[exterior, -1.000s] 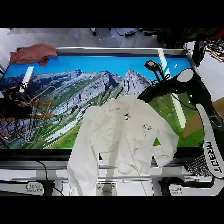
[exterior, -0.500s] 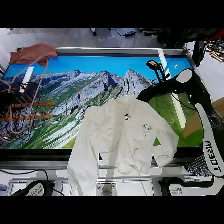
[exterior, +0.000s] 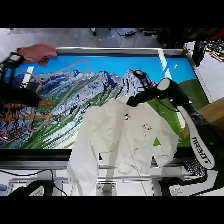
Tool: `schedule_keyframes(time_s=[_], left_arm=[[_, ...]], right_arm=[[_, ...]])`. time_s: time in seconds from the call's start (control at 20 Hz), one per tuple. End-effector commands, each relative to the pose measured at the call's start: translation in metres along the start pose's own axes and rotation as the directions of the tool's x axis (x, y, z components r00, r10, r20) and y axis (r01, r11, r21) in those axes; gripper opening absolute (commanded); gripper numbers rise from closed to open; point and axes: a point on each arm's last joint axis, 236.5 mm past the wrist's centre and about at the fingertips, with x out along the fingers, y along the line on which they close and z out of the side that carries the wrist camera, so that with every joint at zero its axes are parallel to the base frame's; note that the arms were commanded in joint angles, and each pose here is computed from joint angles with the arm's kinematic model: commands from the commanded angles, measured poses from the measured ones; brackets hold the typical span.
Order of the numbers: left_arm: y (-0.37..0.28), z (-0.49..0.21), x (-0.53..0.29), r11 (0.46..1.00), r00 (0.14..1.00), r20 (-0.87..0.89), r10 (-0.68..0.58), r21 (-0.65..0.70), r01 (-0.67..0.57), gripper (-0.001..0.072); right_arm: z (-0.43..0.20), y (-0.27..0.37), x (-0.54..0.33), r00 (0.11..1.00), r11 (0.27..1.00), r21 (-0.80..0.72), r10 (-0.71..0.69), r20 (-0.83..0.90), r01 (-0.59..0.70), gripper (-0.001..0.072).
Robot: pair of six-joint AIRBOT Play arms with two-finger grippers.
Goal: Fold the clothes and pants, and hang the long-sleeved shirts on hangers.
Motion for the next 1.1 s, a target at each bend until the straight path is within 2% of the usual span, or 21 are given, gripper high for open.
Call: schedule_keyframes(time_s=[0.0,0.2,0.3,0.35,0.4,0.45,0.5,0.55,0.8,1.05], left_arm=[[-0.018,-0.011,0.033,0.997,0.992,-0.122,-0.029,0.074,0.038,0.0045],[-0.027,-0.021,0.063,0.992,0.978,-0.199,-0.069,0.088,0.088,0.0045],[-0.029,-0.025,0.072,0.991,0.972,-0.222,-0.081,0.086,0.102,0.0045],[-0.029,-0.027,0.076,0.991,0.969,-0.230,-0.085,0.083,0.107,0.0045],[-0.029,-0.028,0.078,0.991,0.968,-0.236,-0.088,0.081,0.110,0.0045],[-0.029,-0.029,0.079,0.990,0.966,-0.241,-0.091,0.080,0.113,0.0046],[-0.029,-0.029,0.079,0.990,0.966,-0.241,-0.092,0.079,0.114,0.0046],[-0.030,-0.029,0.080,0.990,0.966,-0.243,-0.093,0.081,0.115,0.0046],[-0.051,-0.029,0.082,0.976,0.955,-0.271,-0.123,0.141,0.166,0.0045],[-0.085,-0.036,0.104,0.944,0.924,-0.340,-0.174,0.208,0.255,0.0045]], right_arm=[[0.000,0.011,0.034,1.000,1.000,0.010,-0.015,-0.022,0.015,0.0466],[-0.012,-0.001,0.046,0.997,0.995,0.086,-0.050,-0.063,0.056,0.0460],[-0.012,-0.001,0.047,0.997,0.994,0.095,-0.051,-0.062,0.056,0.0359],[-0.011,-0.001,0.047,0.997,0.994,0.098,-0.051,-0.058,0.057,0.0349],[-0.011,-0.002,0.047,0.997,0.993,0.102,-0.054,-0.058,0.060,0.0309],[-0.011,-0.003,0.047,0.997,0.993,0.100,-0.057,-0.059,0.063,0.0232],[-0.011,-0.003,0.047,0.996,0.993,0.098,-0.059,-0.059,0.065,0.0116],[-0.011,-0.003,0.047,0.997,0.993,0.099,-0.058,-0.059,0.064,0.0060],[-0.003,0.004,0.034,0.998,0.994,0.091,-0.053,-0.038,0.056,0.0057],[0.010,0.032,-0.017,0.999,0.999,0.031,-0.033,-0.011,0.033,0.0056]])
